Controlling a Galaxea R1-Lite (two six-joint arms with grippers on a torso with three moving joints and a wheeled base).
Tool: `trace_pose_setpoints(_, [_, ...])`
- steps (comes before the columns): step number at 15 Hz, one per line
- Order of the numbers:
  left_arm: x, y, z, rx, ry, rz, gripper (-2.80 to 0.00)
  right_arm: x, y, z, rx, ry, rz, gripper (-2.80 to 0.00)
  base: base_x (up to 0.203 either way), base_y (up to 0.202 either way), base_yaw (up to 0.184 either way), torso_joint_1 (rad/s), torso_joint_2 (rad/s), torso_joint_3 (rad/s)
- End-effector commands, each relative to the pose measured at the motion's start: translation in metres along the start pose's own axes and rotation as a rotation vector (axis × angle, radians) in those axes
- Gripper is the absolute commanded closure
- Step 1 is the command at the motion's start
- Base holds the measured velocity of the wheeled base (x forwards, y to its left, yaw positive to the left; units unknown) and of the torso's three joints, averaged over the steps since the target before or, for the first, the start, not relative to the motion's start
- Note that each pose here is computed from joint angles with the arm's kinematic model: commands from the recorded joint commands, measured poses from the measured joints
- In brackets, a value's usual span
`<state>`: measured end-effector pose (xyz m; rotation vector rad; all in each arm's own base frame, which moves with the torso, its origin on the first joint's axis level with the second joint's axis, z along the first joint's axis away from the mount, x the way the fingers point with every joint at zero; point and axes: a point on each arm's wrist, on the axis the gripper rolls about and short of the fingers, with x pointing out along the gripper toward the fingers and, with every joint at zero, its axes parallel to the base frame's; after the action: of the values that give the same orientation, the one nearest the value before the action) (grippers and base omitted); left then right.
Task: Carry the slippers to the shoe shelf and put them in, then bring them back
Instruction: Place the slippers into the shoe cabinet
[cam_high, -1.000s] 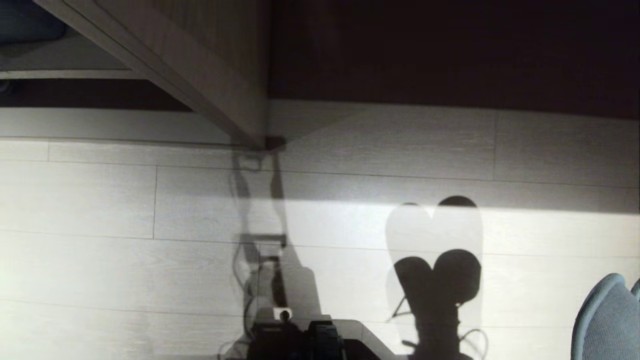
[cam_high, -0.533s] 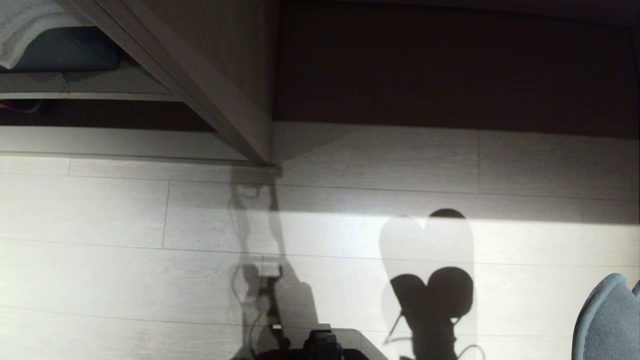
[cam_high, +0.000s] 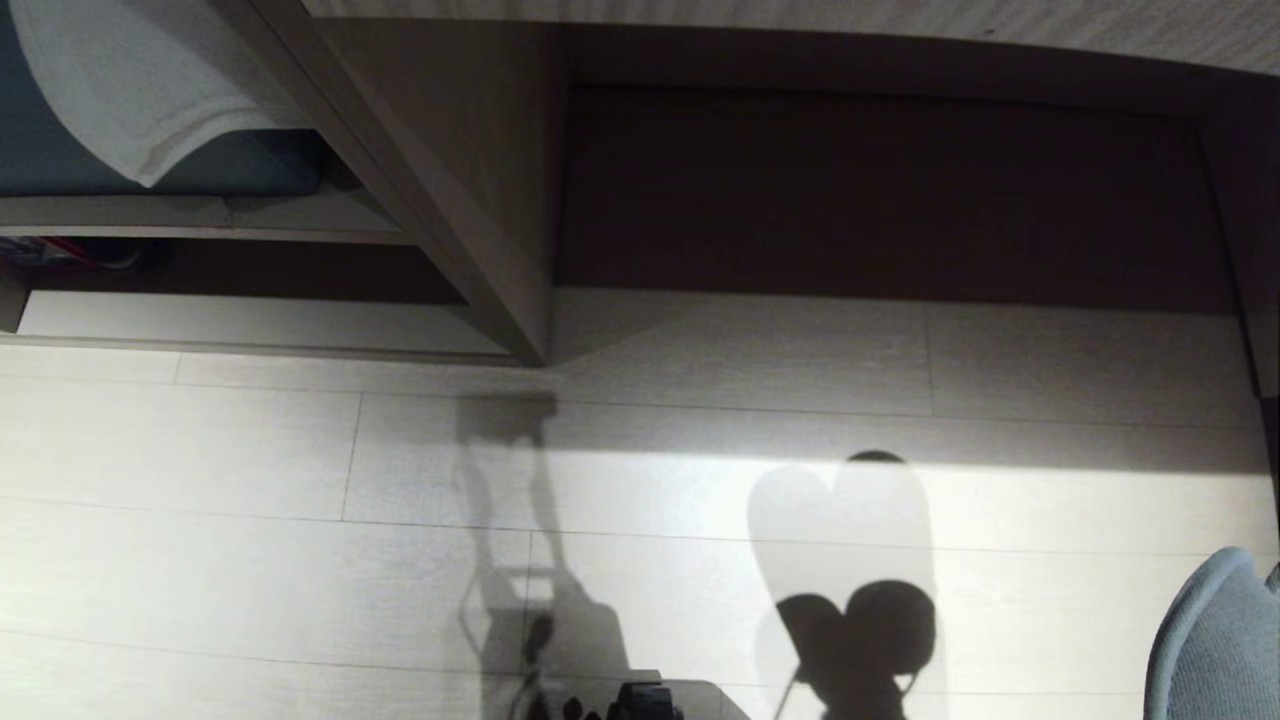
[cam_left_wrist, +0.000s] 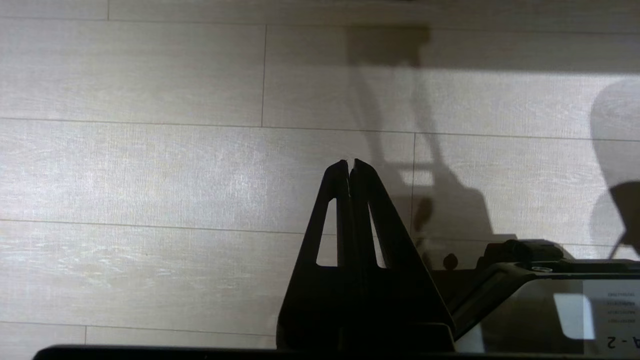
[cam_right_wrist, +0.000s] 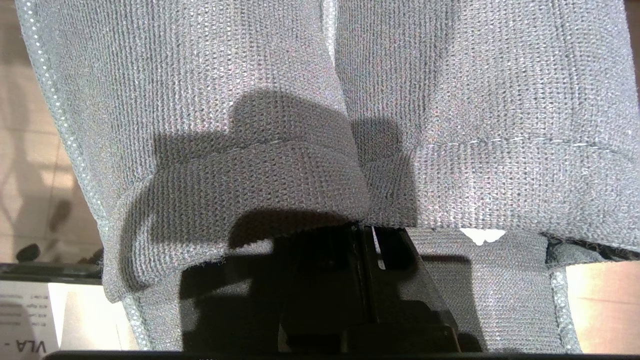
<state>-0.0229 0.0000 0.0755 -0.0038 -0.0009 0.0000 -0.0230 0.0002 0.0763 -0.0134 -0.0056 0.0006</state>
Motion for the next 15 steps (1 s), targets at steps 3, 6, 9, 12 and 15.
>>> trace_pose_setpoints(3, [0.0001,0.0000,0.0001,-0.001,-0.001,0.000,0.00,0.0002,0.0000,0.0001,0.000,0.001,0.002,0.00,0.000,0.000,0.000,0.001,0.00,0.200])
trace_pose_setpoints(6, [0.0000,0.0000,0.0004,-0.001,-0.001,0.000,0.00,0.0002,0.0000,0.0001,0.000,0.001,0.001,0.00,0.000,0.000,0.000,0.001,0.00,0.205])
trace_pose_setpoints(9, [0.0001,0.0000,-0.0001,-0.001,0.001,0.000,0.00,0.0002,0.0000,0.0001,0.000,0.001,0.001,0.00,0.000,0.000,0.000,0.002,0.00,0.202])
trace_pose_setpoints(12, [0.0000,0.0000,0.0003,-0.001,0.000,0.000,0.00,0.0002,0.0000,0.0001,0.000,0.001,0.001,0.00,0.000,0.000,0.000,0.003,0.00,0.208])
trace_pose_setpoints(15, [0.0001,0.0000,0.0001,-0.001,0.000,0.000,0.00,0.0002,0.0000,0.0001,0.000,0.001,0.001,0.00,0.000,0.000,0.000,0.003,0.00,0.209])
